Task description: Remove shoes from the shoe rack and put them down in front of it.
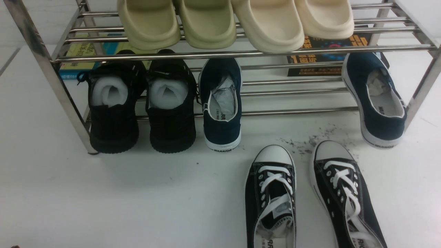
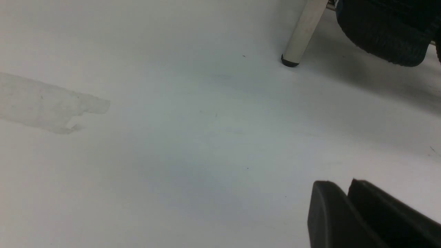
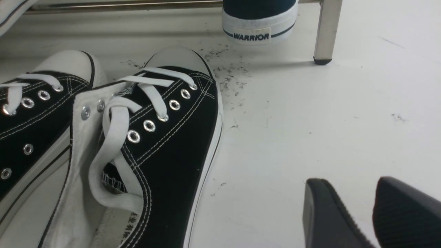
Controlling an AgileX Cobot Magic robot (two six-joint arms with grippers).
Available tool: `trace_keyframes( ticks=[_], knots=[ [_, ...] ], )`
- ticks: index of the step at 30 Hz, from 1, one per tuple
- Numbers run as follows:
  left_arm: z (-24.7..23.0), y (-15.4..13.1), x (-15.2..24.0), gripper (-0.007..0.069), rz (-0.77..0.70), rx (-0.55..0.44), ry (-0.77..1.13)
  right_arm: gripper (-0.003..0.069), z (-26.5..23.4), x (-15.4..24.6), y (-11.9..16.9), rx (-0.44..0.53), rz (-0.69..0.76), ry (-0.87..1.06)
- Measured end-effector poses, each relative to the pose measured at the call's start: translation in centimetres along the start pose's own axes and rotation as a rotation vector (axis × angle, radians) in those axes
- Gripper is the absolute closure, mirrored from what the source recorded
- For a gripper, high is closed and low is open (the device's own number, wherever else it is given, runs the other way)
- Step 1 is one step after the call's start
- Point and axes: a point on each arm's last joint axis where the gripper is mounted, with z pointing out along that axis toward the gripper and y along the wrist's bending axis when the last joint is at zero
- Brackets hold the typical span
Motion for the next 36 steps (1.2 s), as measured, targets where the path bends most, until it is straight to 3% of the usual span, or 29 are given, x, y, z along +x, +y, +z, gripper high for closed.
trace_keyframes(
  ticks=[36],
  knots=[
    [0.0,0.0,0.0,0.0491,0.0,0.0,0.0,0.0421,0.0,0.0,0.0,0.0,0.0,0.0]
  ],
)
